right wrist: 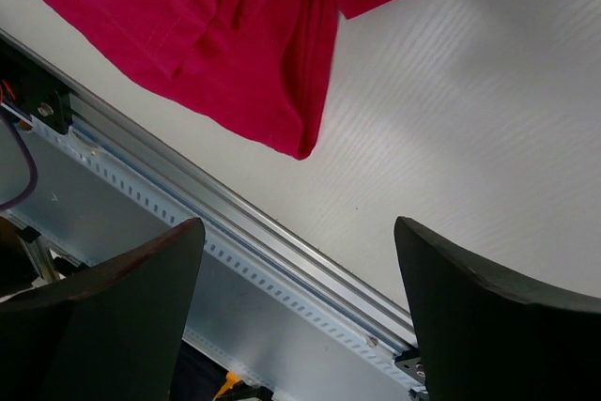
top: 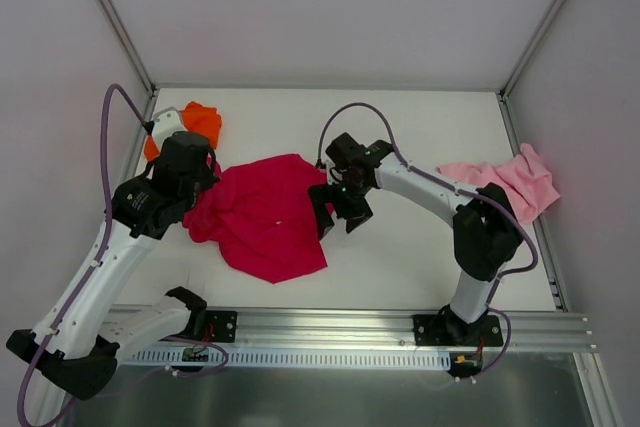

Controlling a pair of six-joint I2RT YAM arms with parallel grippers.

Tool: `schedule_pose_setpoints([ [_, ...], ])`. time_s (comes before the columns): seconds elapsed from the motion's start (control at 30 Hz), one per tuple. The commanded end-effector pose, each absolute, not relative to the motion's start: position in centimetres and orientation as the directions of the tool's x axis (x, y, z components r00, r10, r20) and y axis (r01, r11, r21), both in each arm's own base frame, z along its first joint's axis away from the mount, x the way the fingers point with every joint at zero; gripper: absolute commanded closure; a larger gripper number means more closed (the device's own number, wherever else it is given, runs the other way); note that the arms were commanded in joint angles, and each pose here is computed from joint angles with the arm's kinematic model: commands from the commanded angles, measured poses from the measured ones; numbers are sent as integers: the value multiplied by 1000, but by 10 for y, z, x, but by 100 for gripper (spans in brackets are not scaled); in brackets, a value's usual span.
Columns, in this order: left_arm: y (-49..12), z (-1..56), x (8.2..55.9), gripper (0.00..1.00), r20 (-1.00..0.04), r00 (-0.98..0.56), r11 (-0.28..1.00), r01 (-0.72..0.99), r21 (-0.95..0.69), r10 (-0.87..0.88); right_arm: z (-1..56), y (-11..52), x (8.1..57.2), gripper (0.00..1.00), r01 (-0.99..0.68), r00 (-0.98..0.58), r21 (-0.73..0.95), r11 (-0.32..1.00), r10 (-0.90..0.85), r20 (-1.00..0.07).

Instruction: Fold and stack the t-shirts

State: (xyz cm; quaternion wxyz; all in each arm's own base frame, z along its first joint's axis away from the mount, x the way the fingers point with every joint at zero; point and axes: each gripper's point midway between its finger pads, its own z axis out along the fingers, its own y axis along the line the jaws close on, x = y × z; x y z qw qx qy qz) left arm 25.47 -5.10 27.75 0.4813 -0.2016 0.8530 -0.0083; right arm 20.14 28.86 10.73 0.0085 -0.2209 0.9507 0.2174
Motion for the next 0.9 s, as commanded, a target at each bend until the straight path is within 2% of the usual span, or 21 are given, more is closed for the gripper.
schedule_pose_setpoints([
  [0.0, -54, 283, 257, 100, -824, -424, 911, -332, -244, -376, 93, 302, 184, 13, -444, -883, 445, 778, -464, -72],
  [0.3, -56, 286, 261, 100, -829, -418, 914, -321, -247, -371, 67, 352, 205, 17, -509, -844, 447, 736, -530, -89],
  [0.47, -55, 290, 260, 100, -831, -414, 913, -323, -248, -372, 57, 359, 213, 18, -526, -834, 420, 739, -546, -83],
  [0.87, -47, 293, 253, 100, -835, -417, 914, -339, -224, -359, 36, 370, 226, 31, -550, -819, 404, 731, -568, -86],
])
